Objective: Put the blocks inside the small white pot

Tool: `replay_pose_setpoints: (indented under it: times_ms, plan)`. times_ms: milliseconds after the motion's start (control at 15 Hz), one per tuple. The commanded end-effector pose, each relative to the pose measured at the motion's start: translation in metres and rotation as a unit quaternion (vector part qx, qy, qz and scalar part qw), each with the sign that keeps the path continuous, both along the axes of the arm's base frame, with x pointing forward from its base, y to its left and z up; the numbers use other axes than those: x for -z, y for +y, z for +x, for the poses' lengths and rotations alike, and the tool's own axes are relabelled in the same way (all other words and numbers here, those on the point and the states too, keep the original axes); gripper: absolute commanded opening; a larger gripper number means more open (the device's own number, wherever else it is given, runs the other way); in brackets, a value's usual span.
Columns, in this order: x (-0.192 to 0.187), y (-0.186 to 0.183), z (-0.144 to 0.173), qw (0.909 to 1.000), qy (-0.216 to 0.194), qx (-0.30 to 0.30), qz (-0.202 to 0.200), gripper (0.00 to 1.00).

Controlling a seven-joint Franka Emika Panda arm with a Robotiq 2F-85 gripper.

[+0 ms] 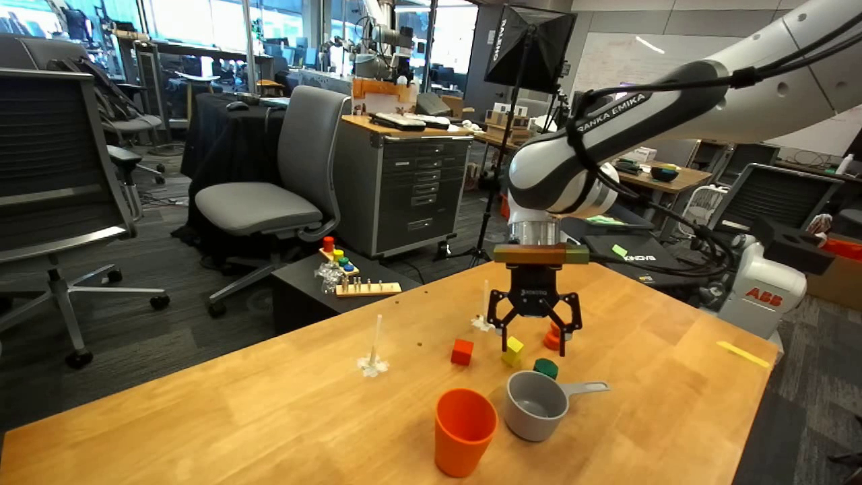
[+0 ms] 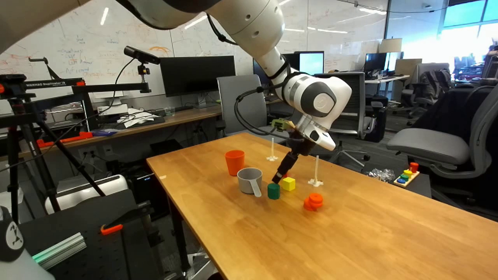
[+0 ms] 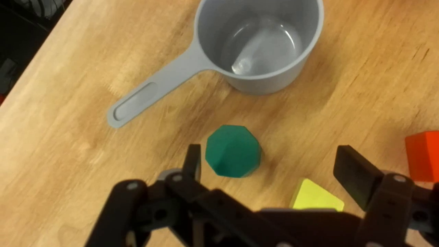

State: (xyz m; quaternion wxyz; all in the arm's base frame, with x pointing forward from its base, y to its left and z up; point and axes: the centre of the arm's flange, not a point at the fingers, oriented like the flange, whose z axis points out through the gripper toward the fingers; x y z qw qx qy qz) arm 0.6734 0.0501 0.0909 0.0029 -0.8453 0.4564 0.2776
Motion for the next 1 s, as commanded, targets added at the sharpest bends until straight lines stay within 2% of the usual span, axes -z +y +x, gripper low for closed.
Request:
replay_pose_setpoints:
  times_ms: [0, 600, 667, 800, 933]
  plan:
    - [0.001, -0.003, -0.008, 0.9997, 0.012, 0.021, 0.008, 1.00]
    - [0.017, -0.012, -0.026, 0.9989, 0.032, 0.032, 0.011, 1.00]
    - [0.018, -0.016, -0.027, 0.9987, 0.034, 0.035, 0.010, 0.76]
    - [0.020, -0.024, -0.029, 0.9985, 0.036, 0.041, 0.010, 0.66]
    - [0.022, -0.032, -0.029, 0.9985, 0.033, 0.042, 0.010, 0.49]
